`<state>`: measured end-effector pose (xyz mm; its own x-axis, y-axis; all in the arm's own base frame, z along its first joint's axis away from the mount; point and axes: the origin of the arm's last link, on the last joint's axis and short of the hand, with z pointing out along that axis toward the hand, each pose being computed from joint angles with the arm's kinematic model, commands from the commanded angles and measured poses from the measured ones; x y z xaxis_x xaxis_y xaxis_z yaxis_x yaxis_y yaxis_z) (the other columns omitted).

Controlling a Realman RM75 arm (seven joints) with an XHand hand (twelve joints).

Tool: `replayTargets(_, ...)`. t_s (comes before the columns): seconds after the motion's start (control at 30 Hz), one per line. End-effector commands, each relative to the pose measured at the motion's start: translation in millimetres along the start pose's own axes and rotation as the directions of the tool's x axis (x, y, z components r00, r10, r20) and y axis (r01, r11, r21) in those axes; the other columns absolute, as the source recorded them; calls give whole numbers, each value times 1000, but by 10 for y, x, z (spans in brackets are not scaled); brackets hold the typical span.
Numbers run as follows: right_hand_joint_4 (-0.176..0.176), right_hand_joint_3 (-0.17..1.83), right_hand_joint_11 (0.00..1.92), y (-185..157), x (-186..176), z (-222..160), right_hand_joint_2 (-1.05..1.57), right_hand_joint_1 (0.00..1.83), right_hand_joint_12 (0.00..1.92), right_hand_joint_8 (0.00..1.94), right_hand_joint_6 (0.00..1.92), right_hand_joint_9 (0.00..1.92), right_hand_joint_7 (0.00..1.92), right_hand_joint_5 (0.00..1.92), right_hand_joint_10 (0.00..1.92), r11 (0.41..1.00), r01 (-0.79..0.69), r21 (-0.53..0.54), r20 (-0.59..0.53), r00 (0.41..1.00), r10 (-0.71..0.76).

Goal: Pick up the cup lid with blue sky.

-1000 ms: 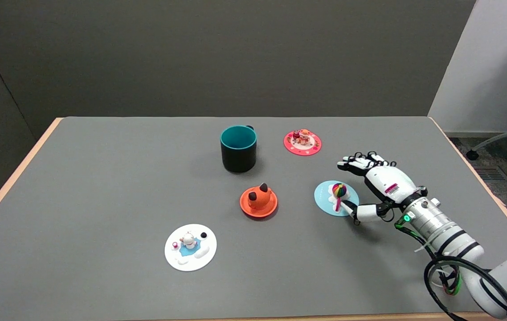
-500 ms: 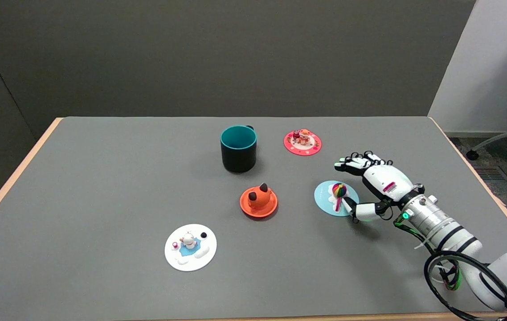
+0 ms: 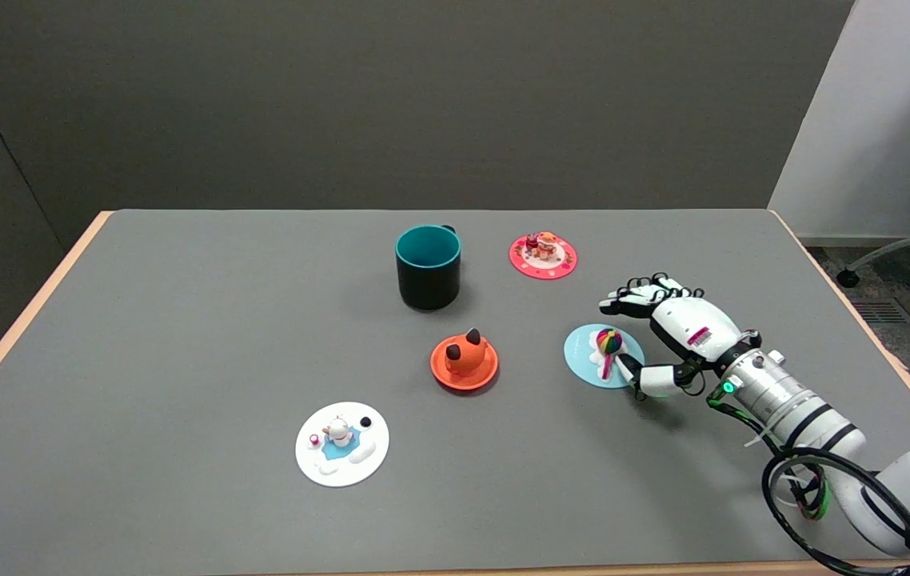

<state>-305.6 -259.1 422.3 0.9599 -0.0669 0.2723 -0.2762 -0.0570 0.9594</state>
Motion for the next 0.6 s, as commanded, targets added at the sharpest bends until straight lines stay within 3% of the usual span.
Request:
replayTargets(0.03, -96, 831, -1, -2, -12, 28, 827, 1024, 1282, 467, 285, 218, 280, 546, 689, 1000, -6, 5, 2, 1000, 6)
replayTargets(0.17, -92, 834, -1, -16, -13, 41, 833, 1024, 1285, 479, 300, 213, 269, 538, 692, 1000, -8, 5, -1, 1000, 8)
replayTargets(0.2, -92, 835, -1, 158, 173, -88, 834, 1025, 1286, 481, 302, 212, 267, 536, 693, 982, 187, -40, -10, 982, -187)
replayTargets(0.23, -91, 835, -1, 108, 125, -47, 834, 1025, 1286, 483, 306, 212, 265, 534, 693, 990, 137, -26, -10, 990, -138)
replayTargets(0.27, -91, 835, -1, -30, -21, 52, 834, 1024, 1286, 484, 308, 211, 264, 533, 694, 1000, -8, 9, 1, 1000, 8)
replayTargets(0.6, -90, 836, -1, -68, -62, 75, 832, 1024, 1285, 490, 310, 209, 260, 526, 698, 1000, -15, 17, 11, 1000, 15)
